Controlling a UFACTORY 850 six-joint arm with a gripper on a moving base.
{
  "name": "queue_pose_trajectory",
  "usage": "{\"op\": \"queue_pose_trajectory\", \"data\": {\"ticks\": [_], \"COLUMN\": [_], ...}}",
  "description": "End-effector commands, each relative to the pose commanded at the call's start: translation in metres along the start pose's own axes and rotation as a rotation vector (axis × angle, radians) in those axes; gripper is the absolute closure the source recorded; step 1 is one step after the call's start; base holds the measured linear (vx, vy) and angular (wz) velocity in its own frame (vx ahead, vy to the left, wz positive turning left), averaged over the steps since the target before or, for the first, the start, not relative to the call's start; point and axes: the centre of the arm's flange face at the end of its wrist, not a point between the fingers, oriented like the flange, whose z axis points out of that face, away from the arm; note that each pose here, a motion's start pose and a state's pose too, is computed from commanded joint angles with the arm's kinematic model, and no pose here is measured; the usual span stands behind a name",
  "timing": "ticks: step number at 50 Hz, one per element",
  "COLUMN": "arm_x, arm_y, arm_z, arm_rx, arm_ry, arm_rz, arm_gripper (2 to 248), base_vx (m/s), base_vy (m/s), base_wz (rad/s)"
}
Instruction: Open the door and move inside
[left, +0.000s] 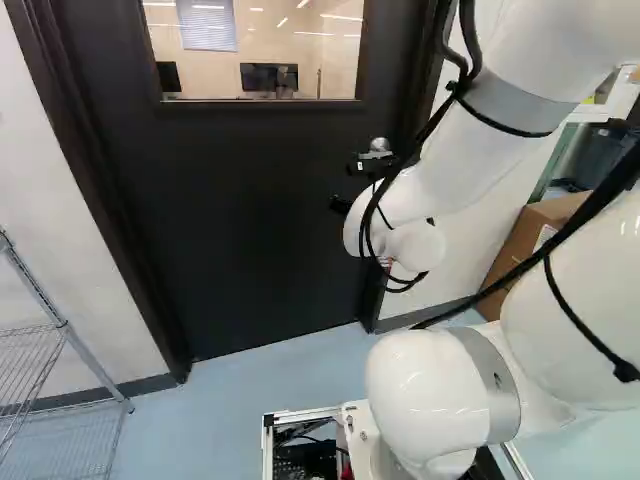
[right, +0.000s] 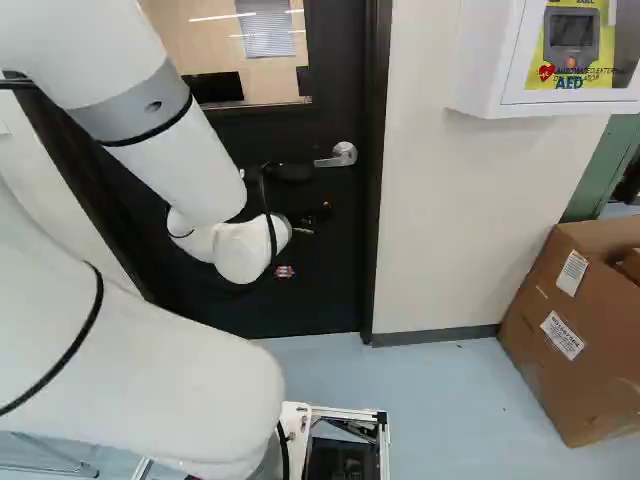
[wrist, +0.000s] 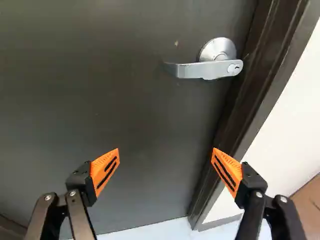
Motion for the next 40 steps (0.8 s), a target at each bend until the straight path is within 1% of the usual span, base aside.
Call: {"op": "queue_pose_trajectory", "data": {"ticks": [16, 40], "arm_x": [0.015, 0.042], "arm_y": [0.000, 0.002], "arm_z": [0.000, 0.006], "arm_rx": [0.000, -0.005], "arm_ry": [0.044, 0.103], "arm_rz": [0.000, 0.001], "arm_gripper": [3, 3], "base_vx": [0.000, 0.000], "base_vy": [0.000, 0.000], "base_wz": [0.000, 0.000]}}
